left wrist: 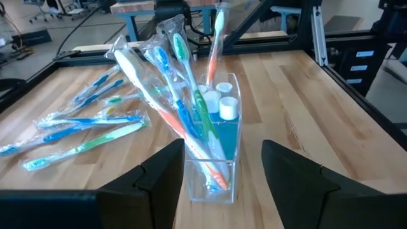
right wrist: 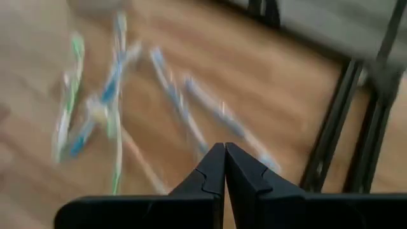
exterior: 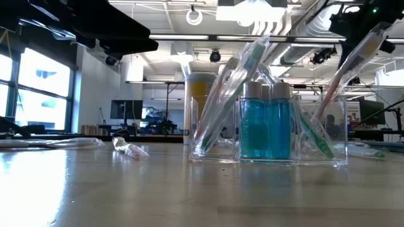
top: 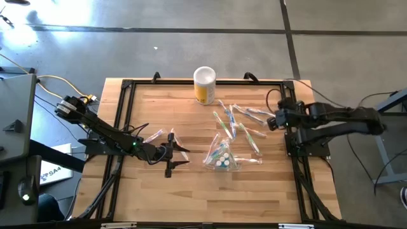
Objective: Pick & Place toothbrushing station
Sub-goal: Put the blue toothbrush in the transparent organizer
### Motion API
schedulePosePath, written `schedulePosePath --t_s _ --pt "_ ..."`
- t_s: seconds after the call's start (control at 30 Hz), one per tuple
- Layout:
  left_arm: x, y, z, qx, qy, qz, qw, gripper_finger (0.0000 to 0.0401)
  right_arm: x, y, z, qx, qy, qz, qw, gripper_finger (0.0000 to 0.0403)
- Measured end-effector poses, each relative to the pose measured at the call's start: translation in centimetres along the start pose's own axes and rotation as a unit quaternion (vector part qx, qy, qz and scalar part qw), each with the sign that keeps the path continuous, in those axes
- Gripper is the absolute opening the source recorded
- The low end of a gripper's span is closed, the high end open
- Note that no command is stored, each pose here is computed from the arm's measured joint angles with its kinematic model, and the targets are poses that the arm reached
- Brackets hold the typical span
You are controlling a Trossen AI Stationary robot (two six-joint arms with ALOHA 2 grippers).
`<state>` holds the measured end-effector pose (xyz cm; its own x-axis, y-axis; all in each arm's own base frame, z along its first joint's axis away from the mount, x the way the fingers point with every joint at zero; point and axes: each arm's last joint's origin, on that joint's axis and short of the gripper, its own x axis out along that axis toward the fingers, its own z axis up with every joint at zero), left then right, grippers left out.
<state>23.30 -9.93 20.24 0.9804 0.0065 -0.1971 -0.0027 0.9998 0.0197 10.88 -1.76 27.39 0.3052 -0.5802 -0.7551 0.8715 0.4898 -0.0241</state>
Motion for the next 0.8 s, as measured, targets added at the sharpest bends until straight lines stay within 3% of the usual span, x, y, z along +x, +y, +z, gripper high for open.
schedulePosePath --t_s 0.07,0.3,0.4,0.8 --pt "0.0 0.0 0.0 -0.005 -0.001 0.0 1.0 0.0203 0.4 -0.5 0.2 0.007 0.042 0.002 0.999 0.0003" --pt "0.0 0.0 0.3 -0.014 -0.014 -0.001 1.0 0.0203 2.3 -0.8 1.5 -0.023 0.094 -0.011 0.995 0.0005" --pt "0.0 0.0 0.3 -0.029 -0.012 -0.003 0.999 0.0203 3.4 -0.8 1.9 -0.02 0.128 -0.022 0.991 0.0022" --pt "0.0 -0.3 0.2 -0.036 -0.004 -0.046 0.998 0.0203 9.6 -0.2 3.1 -0.031 0.248 -0.104 0.963 0.022"
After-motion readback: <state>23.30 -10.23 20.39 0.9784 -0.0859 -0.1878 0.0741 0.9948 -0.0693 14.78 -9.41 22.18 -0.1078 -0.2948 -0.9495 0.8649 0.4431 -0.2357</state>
